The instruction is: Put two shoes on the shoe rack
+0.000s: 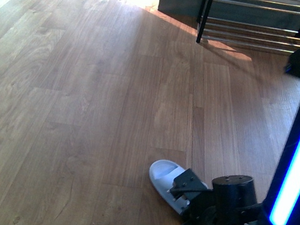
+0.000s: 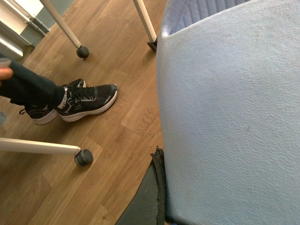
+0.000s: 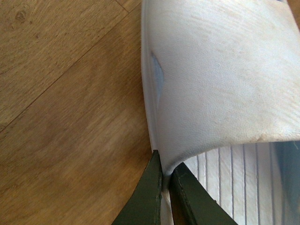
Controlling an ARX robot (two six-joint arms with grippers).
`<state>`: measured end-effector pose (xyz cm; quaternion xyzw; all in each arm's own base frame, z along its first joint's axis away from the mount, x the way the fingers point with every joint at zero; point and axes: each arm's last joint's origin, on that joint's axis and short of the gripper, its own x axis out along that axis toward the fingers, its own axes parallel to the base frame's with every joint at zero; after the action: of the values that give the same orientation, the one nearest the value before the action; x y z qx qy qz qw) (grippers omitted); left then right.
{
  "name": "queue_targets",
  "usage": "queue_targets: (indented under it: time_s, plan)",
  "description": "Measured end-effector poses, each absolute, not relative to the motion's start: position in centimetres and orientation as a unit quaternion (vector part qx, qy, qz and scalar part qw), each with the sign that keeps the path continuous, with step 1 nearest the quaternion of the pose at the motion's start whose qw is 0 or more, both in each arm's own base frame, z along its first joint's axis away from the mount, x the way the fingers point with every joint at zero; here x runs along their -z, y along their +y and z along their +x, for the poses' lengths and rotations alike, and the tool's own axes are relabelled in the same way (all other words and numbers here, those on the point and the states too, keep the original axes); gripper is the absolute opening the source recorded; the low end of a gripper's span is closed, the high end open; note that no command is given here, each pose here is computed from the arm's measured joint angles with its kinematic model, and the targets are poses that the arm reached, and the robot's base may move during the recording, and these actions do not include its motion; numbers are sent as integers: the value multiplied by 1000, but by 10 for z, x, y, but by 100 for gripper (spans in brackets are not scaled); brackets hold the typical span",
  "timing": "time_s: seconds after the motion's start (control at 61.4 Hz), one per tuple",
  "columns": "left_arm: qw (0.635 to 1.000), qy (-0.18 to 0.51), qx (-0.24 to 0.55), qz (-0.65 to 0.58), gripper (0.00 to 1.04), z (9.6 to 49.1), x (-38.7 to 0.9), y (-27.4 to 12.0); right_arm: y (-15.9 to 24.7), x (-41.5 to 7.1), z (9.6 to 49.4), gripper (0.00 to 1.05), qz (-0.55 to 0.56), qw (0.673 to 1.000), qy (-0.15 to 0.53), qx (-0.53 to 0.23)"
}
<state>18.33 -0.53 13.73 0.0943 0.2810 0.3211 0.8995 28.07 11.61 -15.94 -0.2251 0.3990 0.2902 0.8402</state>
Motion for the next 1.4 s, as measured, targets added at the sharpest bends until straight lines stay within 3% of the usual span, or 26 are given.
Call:
queue_targets:
  time_s: [0.342,0.554,0.815,1.401]
  plan:
    - [899,281,-321,94,2,183,-137,-5,104,-13,281,2,-206,895,284,-277]
    - [900,281,-321,94,2,183,-137,-5,92,-115,236,2,-199,909,214,-299]
    - [899,281,-321,94,2,183,-137,-5,69,-214,169,2,-191,938,59,-283]
    - [898,281,-324,95,2,183,-137,-5,68,-215,164,2,-191,939,51,-282]
